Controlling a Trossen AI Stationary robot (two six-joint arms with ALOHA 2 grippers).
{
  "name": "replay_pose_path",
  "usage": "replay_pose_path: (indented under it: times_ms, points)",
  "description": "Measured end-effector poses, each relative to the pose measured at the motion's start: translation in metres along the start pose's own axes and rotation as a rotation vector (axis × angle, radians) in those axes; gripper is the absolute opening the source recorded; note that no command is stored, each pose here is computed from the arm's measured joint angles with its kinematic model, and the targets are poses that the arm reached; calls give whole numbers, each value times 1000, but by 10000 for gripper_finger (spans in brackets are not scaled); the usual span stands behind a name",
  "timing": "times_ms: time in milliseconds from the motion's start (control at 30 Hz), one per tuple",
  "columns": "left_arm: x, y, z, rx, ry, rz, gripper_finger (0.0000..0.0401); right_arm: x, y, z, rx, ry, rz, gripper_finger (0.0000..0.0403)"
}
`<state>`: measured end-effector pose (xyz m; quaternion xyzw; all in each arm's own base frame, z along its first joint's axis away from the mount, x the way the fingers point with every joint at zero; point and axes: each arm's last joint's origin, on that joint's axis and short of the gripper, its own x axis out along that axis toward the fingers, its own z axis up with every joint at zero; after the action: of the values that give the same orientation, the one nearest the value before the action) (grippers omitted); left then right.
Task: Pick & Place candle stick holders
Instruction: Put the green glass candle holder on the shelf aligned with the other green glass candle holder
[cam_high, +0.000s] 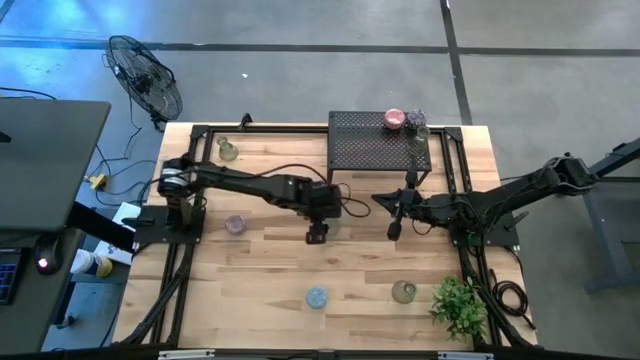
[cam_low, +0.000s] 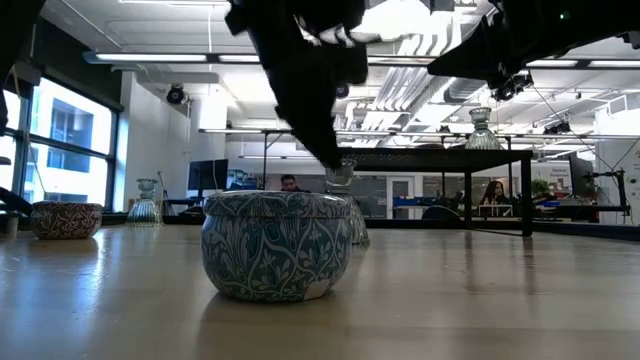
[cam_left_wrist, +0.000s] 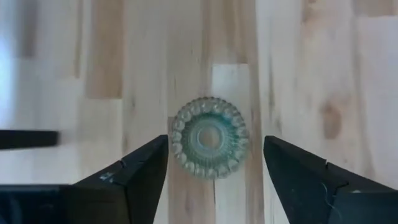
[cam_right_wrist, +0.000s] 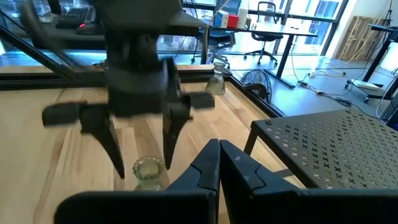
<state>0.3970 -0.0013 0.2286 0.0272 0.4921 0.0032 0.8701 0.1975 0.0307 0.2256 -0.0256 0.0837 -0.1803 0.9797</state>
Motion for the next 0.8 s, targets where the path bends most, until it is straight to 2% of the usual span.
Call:
replay_pose_path:
  times_ms: [133, 200, 300, 400, 533, 667, 800]
  points:
    - [-33, 1, -4, 47, 4, 0, 249, -1, -1, 1, 25, -6, 2, 0]
    - [-46, 1, -14, 60, -6, -7, 227, -3, -1, 3, 47, -16, 6, 0]
    - [-60, 2, -38, 44, -115, -54, 179, -5, -3, 5, 90, -23, 18, 0]
    - [-60, 5, -73, -22, -256, -115, 125, -3, -1, 2, 137, 6, 51, 0]
    - [-57, 13, -116, -171, -497, -112, 64, 6, 9, -12, 218, 88, 88, 0]
    - [-46, 25, -147, -334, -540, -75, 25, 18, 22, -29, 311, 155, 66, 3]
    - [-43, 33, -165, -323, -685, -25, 4, 33, 35, -36, 386, 210, 29, 32]
